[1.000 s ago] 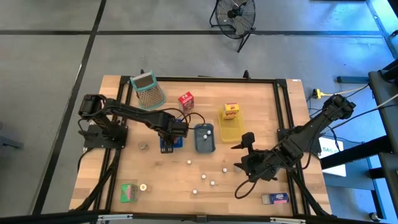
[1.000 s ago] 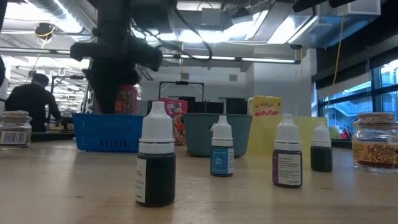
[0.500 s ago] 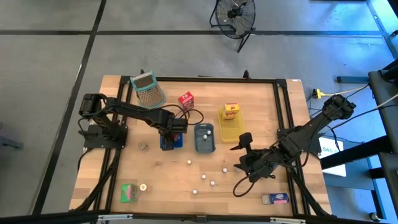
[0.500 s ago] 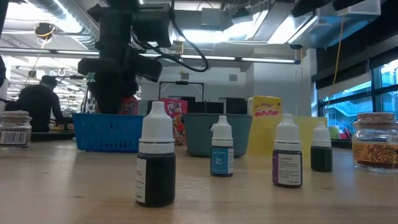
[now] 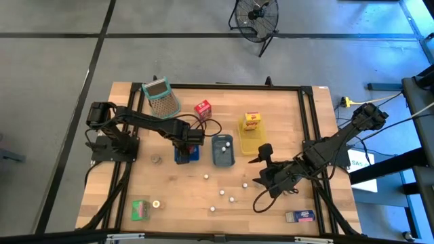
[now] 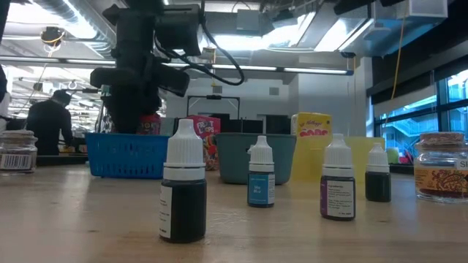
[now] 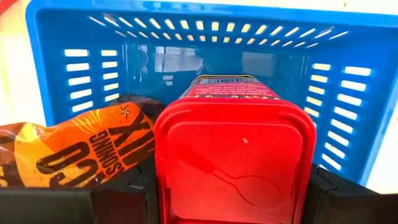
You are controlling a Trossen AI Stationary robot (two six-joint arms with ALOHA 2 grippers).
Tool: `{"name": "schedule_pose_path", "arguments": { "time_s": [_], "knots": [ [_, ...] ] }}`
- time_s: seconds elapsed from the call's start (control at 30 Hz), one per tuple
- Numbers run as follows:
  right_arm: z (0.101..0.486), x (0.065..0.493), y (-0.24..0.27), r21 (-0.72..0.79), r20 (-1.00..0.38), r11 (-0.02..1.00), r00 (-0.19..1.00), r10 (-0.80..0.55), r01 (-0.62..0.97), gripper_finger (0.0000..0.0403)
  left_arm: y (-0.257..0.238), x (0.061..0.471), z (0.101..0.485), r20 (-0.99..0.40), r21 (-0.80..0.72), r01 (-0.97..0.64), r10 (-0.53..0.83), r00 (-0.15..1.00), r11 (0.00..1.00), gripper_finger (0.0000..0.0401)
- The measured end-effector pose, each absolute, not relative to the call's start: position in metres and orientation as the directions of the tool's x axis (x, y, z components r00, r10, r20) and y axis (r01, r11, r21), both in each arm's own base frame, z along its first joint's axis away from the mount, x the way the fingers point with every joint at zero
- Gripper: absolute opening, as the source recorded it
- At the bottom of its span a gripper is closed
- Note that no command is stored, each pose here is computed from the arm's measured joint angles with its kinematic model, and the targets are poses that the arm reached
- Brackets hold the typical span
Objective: Pick & Place Kitchen Items
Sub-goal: Put the red seasoning can into the blue bin
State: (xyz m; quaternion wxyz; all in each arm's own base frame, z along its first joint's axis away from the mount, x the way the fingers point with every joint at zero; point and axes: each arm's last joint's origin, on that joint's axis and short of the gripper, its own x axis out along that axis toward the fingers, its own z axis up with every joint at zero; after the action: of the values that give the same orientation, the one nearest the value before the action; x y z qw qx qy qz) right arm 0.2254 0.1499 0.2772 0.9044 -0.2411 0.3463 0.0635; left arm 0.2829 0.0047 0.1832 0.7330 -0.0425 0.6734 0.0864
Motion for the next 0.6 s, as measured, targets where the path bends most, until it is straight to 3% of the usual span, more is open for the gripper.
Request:
{"name": "schedule_pose_path", "arguments": {
  "time_s": [0.6],
  "knots": [
    [0.2779,0.2318,0.1424,-0.382,-0.658,0.882,0.751,-0.050,-0.276,0.0332,0.0046,0.2823,0.1830,-0.995,0.054,-0.193,0.068,0.070,0.980,0.0216]
  ]
}}
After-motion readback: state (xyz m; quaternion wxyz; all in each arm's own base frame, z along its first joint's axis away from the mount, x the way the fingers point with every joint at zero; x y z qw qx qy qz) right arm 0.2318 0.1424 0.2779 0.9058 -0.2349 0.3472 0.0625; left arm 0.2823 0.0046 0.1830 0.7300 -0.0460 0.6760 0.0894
